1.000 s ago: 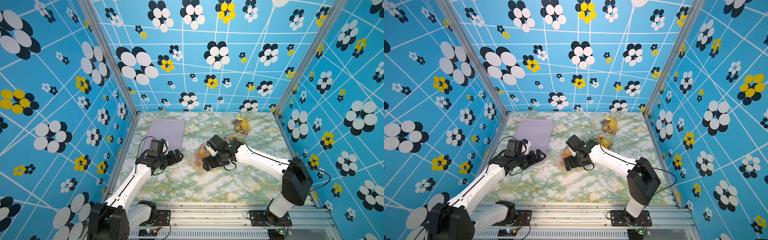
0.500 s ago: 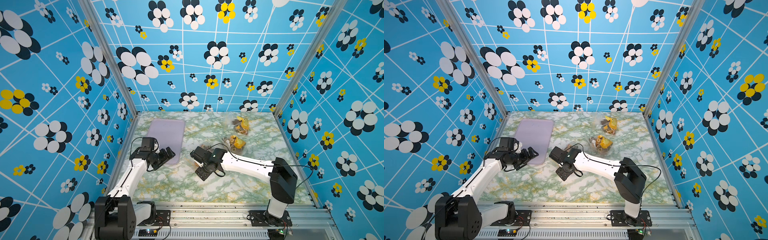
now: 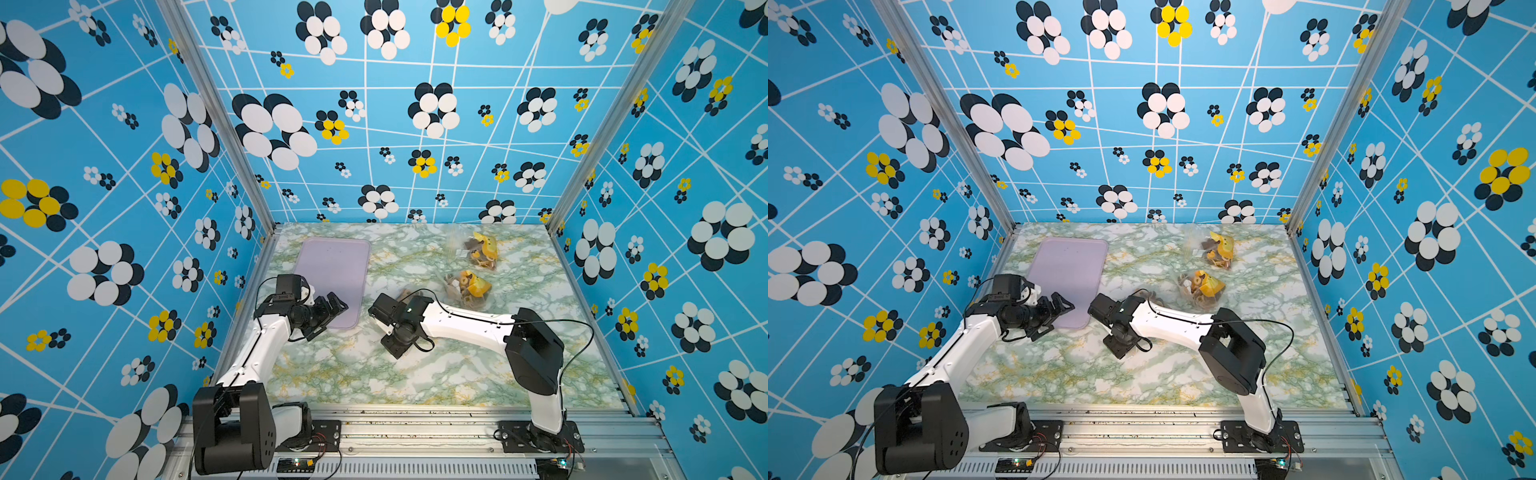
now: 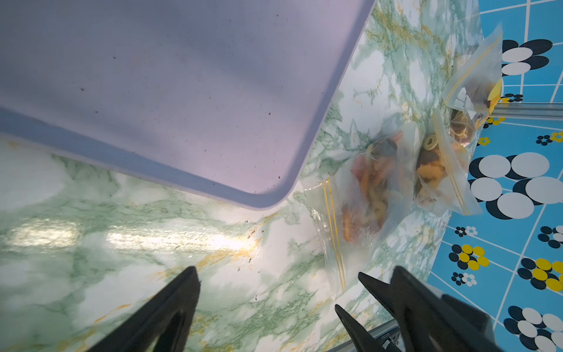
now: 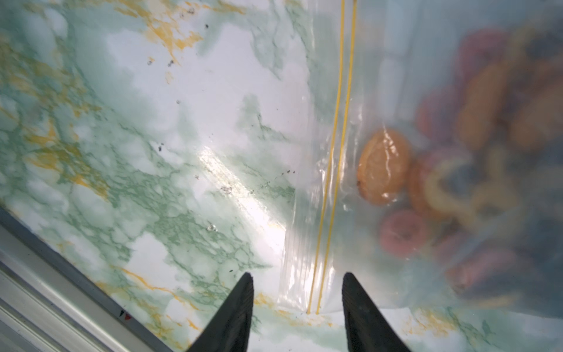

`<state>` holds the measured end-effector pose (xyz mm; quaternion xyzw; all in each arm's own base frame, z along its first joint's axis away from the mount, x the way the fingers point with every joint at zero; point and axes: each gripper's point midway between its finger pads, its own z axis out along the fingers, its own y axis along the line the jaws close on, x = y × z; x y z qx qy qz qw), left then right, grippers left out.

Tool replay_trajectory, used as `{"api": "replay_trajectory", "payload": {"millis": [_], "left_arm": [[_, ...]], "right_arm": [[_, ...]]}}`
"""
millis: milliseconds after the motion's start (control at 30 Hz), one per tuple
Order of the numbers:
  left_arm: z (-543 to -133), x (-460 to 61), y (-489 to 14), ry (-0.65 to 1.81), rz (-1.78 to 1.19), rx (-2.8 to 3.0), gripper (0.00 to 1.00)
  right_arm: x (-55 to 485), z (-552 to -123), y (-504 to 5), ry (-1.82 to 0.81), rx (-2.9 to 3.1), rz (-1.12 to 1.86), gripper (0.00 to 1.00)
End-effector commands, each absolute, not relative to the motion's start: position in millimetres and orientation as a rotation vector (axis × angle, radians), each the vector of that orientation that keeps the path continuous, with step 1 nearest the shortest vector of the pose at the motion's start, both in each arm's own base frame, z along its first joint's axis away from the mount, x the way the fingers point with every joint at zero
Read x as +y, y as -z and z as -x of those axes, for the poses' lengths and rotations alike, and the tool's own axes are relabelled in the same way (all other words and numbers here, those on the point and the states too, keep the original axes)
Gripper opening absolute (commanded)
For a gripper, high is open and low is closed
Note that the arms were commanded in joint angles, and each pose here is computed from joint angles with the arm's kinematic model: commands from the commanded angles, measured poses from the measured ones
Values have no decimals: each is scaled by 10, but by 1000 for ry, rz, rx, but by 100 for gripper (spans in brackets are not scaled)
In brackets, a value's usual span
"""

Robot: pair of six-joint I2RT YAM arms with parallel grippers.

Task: Pour cookies out of the ziploc bag
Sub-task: Adjust the ziploc bag at the center of the board.

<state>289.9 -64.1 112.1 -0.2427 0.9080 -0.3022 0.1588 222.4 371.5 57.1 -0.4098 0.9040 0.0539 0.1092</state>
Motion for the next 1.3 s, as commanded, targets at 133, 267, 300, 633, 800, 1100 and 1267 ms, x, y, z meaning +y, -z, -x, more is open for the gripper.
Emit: {"api": "replay_trajectory", "payload": {"millis": [133, 267, 300, 633, 800, 1100, 1267], "left_arm": [[-2948, -646, -1155, 895, 679, 2584, 100], [-2941, -647, -1143, 894, 681, 2587, 99], [-2940, -646, -1139, 892, 681, 2587, 99], [-2924, -640, -1141, 884, 679, 2592, 99], [-2914, -635, -1131, 879, 682, 2594, 99], [-2910, -642, -1125, 882, 685, 2595, 99], [-2917, -678, -1122, 874, 669, 2599, 99]], "right_arm": [[3773, -2193, -460, -184, 2701, 1191, 47], [3757, -2200, -408, -165, 2710, 1185, 47], [3751, -2211, -396, -155, 2712, 1179, 47], [3725, -2319, -302, -65, 2708, 1142, 36], [3724, -2310, -365, -91, 2694, 1132, 33], [3660, -2312, -415, -94, 2693, 1107, 0], [3601, -2358, -641, -265, 2715, 978, 0]]}}
